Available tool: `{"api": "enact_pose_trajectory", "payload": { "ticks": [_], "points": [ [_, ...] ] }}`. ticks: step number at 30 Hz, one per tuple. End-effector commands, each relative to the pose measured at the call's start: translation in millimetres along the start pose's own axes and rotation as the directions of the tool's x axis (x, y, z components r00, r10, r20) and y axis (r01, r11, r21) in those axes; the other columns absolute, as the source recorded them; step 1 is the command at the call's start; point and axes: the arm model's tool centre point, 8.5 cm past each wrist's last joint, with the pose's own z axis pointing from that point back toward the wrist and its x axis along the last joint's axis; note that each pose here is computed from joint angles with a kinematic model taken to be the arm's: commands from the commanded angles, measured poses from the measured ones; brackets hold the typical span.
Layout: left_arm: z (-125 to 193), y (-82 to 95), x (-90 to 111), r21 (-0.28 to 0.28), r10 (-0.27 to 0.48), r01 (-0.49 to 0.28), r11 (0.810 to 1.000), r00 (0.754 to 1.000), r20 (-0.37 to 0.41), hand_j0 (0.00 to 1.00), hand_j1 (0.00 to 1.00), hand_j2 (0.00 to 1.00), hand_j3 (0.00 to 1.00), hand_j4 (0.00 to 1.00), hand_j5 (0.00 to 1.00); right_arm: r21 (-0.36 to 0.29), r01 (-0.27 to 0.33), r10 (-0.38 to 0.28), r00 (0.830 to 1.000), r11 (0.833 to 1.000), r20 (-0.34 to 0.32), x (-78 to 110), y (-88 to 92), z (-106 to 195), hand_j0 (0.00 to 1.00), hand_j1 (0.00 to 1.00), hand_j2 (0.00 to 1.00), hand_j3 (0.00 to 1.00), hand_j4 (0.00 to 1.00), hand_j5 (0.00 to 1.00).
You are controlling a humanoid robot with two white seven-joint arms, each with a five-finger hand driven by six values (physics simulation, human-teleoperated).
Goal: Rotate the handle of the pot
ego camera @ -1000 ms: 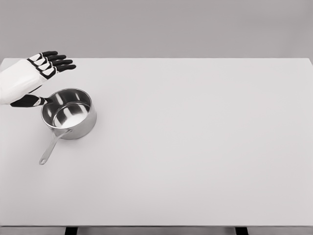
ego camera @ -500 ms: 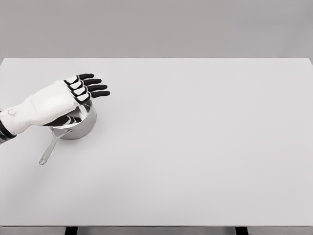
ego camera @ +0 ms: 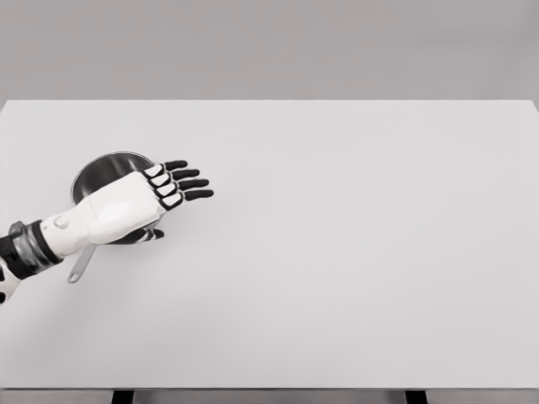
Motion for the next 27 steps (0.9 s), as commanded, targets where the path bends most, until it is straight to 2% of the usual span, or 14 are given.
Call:
{"api": "enact_pose_trajectory", "payload": {
  "ticks": [1, 6, 11, 14, 17, 19, 21, 27],
  "points": [
    [-1.6, -2.5, 0.6, -0.006, -0.007, 0.007, 1.000, 1.000, 0.001, 1.00, 1.00, 1.00, 1.00, 1.00, 1.00, 0.000, 0.001, -0.001, 1.000, 1.000, 0.000, 0.0, 0.0, 0.0, 1.00, 1.00, 1.00, 1.00, 1.00, 1.00],
    [7.7, -21.9, -15.0, -0.046, 0.009, -0.012, 0.999, 0.998, -0.061, 1.00, 1.00, 1.00, 1.00, 1.00, 1.00, 0.000, 0.001, -0.001, 1.000, 1.000, 0.000, 0.0, 0.0, 0.0, 1.00, 1.00, 1.00, 1.00, 1.00, 1.00],
    [14.5, -31.3, -12.6, -0.057, 0.031, -0.035, 0.998, 0.997, -0.074, 1.00, 1.00, 1.00, 1.00, 1.00, 1.00, 0.000, 0.001, -0.001, 1.000, 1.000, 0.000, 0.0, 0.0, 0.0, 1.00, 1.00, 1.00, 1.00, 1.00, 1.00],
    [16.1, -32.0, -11.9, -0.056, 0.035, -0.039, 0.998, 0.997, -0.076, 1.00, 1.00, 1.00, 1.00, 1.00, 1.00, 0.000, 0.001, -0.001, 1.000, 1.000, 0.000, 0.0, 0.0, 0.0, 1.00, 1.00, 1.00, 1.00, 1.00, 1.00],
    [38.0, -25.7, -22.8, -0.034, 0.025, -0.031, 0.999, 0.988, -0.152, 1.00, 1.00, 1.00, 1.00, 1.00, 1.00, 0.000, 0.001, -0.001, 1.000, 1.000, 0.000, 0.0, 0.0, 0.0, 1.00, 1.00, 1.00, 1.00, 1.00, 1.00],
    [39.6, -26.9, -22.5, -0.038, 0.026, -0.032, 0.999, 0.988, -0.155, 1.00, 1.00, 1.00, 1.00, 1.00, 1.00, 0.000, 0.001, -0.001, 1.000, 1.000, 0.000, 0.0, 0.0, 0.0, 1.00, 1.00, 1.00, 1.00, 1.00, 1.00],
    [44.6, -17.2, -29.9, -0.027, 0.004, -0.008, 1.000, 0.985, -0.175, 1.00, 1.00, 1.00, 1.00, 1.00, 1.00, 0.000, 0.001, -0.001, 1.000, 1.000, 0.000, 0.0, 0.0, 0.0, 1.00, 1.00, 1.00, 1.00, 1.00, 1.00],
    [47.3, -21.6, -28.0, -0.035, 0.013, -0.020, 0.999, 0.984, -0.177, 1.00, 1.00, 1.00, 1.00, 1.00, 1.00, 0.000, 0.001, -0.001, 1.000, 1.000, 0.000, 0.0, 0.0, 0.0, 1.00, 1.00, 1.00, 1.00, 1.00, 1.00]
  ]
}}
